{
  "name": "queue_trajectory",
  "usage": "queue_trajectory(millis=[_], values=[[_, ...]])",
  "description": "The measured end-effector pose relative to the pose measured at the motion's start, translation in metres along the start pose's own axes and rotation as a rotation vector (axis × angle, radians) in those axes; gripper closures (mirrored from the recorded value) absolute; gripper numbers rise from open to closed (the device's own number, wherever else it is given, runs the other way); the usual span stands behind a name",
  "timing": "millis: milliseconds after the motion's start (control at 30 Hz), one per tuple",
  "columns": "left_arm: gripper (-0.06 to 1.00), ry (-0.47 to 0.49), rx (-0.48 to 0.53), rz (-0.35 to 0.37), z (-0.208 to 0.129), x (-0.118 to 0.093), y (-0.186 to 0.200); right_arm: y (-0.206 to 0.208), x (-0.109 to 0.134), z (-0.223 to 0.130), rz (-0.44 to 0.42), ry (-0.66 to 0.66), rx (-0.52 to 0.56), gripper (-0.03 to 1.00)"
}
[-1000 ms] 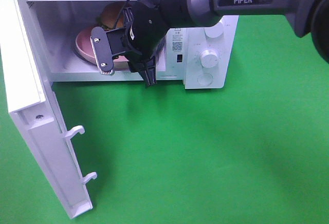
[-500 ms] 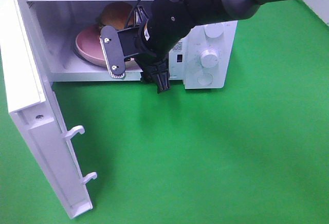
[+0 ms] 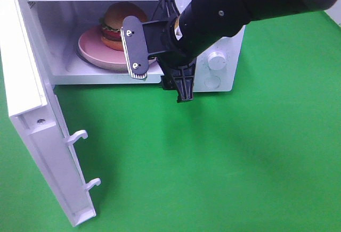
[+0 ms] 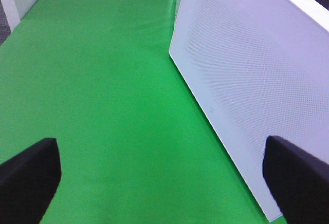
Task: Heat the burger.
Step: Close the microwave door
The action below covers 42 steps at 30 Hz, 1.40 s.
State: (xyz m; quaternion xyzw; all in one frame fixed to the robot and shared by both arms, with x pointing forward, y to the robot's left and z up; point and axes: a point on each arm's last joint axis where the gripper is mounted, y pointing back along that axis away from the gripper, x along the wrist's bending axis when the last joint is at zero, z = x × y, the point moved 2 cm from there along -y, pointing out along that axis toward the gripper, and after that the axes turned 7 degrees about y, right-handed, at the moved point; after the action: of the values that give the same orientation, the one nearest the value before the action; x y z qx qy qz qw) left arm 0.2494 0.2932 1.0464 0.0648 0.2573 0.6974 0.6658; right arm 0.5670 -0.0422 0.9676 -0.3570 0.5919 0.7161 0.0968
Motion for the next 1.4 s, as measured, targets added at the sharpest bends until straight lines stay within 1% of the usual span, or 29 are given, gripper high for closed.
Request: queue_trajectory(millis=[67, 167, 200, 233, 300, 333, 367, 400, 433, 467, 500, 533, 567, 600, 633, 700, 800, 833, 867, 900, 967, 1000, 1033, 1067, 1100, 1133, 1167, 1233, 1400], values=[[-0.05, 0.0, 0.0, 0.0, 0.0, 0.0, 0.0, 0.016, 0.009, -0.005, 0.001, -0.081, -0.002, 0.23], [-0.05, 0.0, 0.0, 0.0, 0.0, 0.0, 0.0, 0.02, 0.012, -0.006, 0.004, -0.108, -0.002, 0.23], [-0.05, 0.0, 0.0, 0.0, 0.0, 0.0, 0.0, 0.027, 0.017, -0.008, 0.006, -0.166, -0.002, 0.23], [-0.05, 0.0, 0.0, 0.0, 0.0, 0.0, 0.0, 0.027, 0.017, -0.008, 0.006, -0.166, -0.002, 0.23], [-0.05, 0.0, 0.0, 0.0, 0.0, 0.0, 0.0, 0.042, 0.026, -0.013, 0.005, -0.297, -0.003, 0.23], [-0.05, 0.0, 0.0, 0.0, 0.0, 0.0, 0.0, 0.042, 0.026, -0.013, 0.005, -0.297, -0.003, 0.23], [-0.05, 0.0, 0.0, 0.0, 0.0, 0.0, 0.0, 0.051, 0.03, -0.015, -0.001, -0.376, -0.006, 0.23], [-0.05, 0.0, 0.0, 0.0, 0.0, 0.0, 0.0, 0.051, 0.03, -0.015, -0.001, -0.376, -0.006, 0.23], [-0.05, 0.0, 0.0, 0.0, 0.0, 0.0, 0.0, 0.059, 0.036, -0.018, -0.001, -0.459, -0.007, 0.23], [-0.05, 0.0, 0.0, 0.0, 0.0, 0.0, 0.0, 0.059, 0.036, -0.018, -0.001, -0.459, -0.007, 0.23], [-0.05, 0.0, 0.0, 0.0, 0.0, 0.0, 0.0, 0.062, 0.038, -0.019, -0.004, -0.496, -0.008, 0.23], [-0.05, 0.0, 0.0, 0.0, 0.0, 0.0, 0.0, 0.071, 0.042, -0.022, -0.009, -0.594, -0.011, 0.23], [-0.05, 0.0, 0.0, 0.0, 0.0, 0.0, 0.0, 0.071, 0.042, -0.022, -0.009, -0.594, -0.011, 0.23], [-0.05, 0.0, 0.0, 0.0, 0.0, 0.0, 0.0, 0.08, 0.046, -0.024, -0.016, -0.685, -0.019, 0.23], [-0.05, 0.0, 0.0, 0.0, 0.0, 0.0, 0.0, 0.08, 0.046, -0.024, -0.016, -0.685, -0.019, 0.23], [-0.05, 0.0, 0.0, 0.0, 0.0, 0.0, 0.0, 0.096, 0.057, -0.029, 0.003, -0.868, -0.006, 0.23], [-0.05, 0.0, 0.0, 0.0, 0.0, 0.0, 0.0, 0.099, 0.06, -0.031, 0.01, -0.9, 0.004, 0.23], [-0.05, 0.0, 0.0, 0.0, 0.0, 0.0, 0.0, 0.107, 0.067, -0.034, 0.033, -0.971, 0.031, 0.23], [-0.05, 0.0, 0.0, 0.0, 0.0, 0.0, 0.0, 0.107, 0.067, -0.034, 0.033, -0.971, 0.031, 0.23], [-0.05, 0.0, 0.0, 0.0, 0.0, 0.0, 0.0, 0.114, 0.075, -0.038, 0.061, -1.019, 0.071, 0.23], [-0.05, 0.0, 0.0, 0.0, 0.0, 0.0, 0.0, 0.117, 0.078, -0.04, 0.074, -1.033, 0.089, 0.23], [-0.05, 0.0, 0.0, 0.0, 0.0, 0.0, 0.0, 0.123, 0.087, -0.044, 0.106, -1.056, 0.139, 0.23], [-0.05, 0.0, 0.0, 0.0, 0.0, 0.0, 0.0, 0.123, 0.087, -0.044, 0.106, -1.056, 0.139, 0.23], [-0.05, 0.0, 0.0, 0.0, 0.0, 0.0, 0.0, 0.13, 0.093, -0.048, 0.133, -1.062, 0.185, 0.23], [-0.05, 0.0, 0.0, 0.0, 0.0, 0.0, 0.0, 0.13, 0.093, -0.048, 0.133, -1.062, 0.185, 0.23], [-0.05, 0.0, 0.0, 0.0, 0.0, 0.0, 0.0, 0.136, 0.098, -0.051, 0.158, -1.07, 0.226, 0.23], [-0.05, 0.0, 0.0, 0.0, 0.0, 0.0, 0.0, 0.136, 0.098, -0.051, 0.158, -1.07, 0.226, 0.23], [-0.05, 0.0, 0.0, 0.0, 0.0, 0.0, 0.0, 0.151, 0.106, -0.057, 0.195, -1.081, 0.293, 0.23], [-0.05, 0.0, 0.0, 0.0, 0.0, 0.0, 0.0, 0.165, 0.111, -0.061, 0.204, -1.09, 0.321, 0.23]])
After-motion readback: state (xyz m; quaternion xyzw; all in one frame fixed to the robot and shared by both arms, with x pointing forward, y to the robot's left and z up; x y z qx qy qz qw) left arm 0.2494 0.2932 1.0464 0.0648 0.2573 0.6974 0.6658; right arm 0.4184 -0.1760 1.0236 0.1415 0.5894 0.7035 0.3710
